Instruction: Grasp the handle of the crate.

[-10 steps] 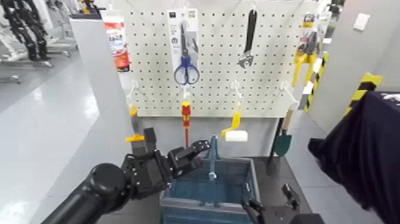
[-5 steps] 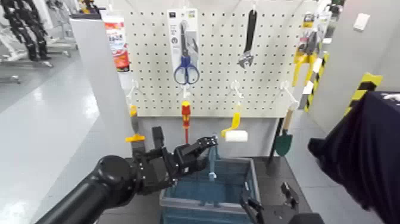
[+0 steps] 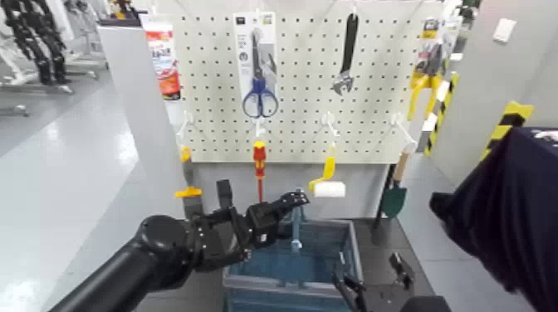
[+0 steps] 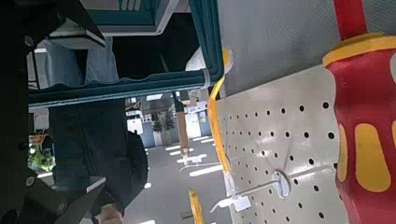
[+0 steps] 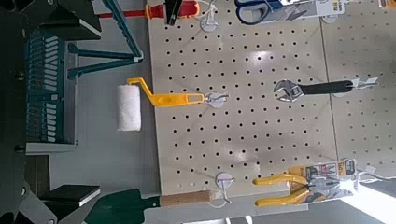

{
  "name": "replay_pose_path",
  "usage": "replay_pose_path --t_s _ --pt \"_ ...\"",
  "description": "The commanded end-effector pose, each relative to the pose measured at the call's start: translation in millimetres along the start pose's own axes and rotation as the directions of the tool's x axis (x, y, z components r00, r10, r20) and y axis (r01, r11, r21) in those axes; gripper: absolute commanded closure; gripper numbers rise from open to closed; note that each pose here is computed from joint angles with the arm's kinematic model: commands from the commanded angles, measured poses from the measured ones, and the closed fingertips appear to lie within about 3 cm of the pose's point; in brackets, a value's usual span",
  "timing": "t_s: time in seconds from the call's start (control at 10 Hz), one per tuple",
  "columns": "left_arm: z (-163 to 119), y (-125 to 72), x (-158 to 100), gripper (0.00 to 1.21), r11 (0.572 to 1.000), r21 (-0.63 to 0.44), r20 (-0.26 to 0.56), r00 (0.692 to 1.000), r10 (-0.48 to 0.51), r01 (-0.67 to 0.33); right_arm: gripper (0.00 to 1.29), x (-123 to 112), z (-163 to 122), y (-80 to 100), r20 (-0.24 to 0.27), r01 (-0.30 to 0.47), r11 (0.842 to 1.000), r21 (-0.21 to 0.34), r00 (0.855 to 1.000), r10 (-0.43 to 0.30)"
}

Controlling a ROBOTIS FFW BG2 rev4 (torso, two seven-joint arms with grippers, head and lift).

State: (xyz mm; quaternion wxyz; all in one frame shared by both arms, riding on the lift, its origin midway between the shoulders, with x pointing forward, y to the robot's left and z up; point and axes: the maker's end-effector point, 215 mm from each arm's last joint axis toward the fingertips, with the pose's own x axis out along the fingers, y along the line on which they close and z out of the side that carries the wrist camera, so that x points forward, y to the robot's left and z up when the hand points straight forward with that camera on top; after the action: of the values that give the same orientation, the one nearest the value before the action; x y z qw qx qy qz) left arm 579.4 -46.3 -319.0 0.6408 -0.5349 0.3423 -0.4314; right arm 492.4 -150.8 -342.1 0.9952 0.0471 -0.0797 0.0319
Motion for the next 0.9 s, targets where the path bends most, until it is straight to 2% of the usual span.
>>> replay_pose_path --t_s 0.1,0.2,0.9 --pt "-1.8 3.6 -1.1 1.0 1.0 -0.02 -0.002 1.0 0.004 -0.004 0.14 0.0 1.0 0.8 0.003 -0.001 1.0 0.001 1.0 0.001" --pt "-1.8 4.2 -0.6 1.19 1.0 -0.021 0.0 1.0 0.006 -0.006 0.14 0.0 1.0 0.8 0.003 -0.001 1.0 0.001 1.0 0.001" --pt "-3.6 14.8 -5.1 1.19 0.999 -0.045 0.021 1.0 0.007 -0.007 0.14 -0.8 0.4 -0.5 0.003 0.0 1.0 -0.001 1.0 0.0"
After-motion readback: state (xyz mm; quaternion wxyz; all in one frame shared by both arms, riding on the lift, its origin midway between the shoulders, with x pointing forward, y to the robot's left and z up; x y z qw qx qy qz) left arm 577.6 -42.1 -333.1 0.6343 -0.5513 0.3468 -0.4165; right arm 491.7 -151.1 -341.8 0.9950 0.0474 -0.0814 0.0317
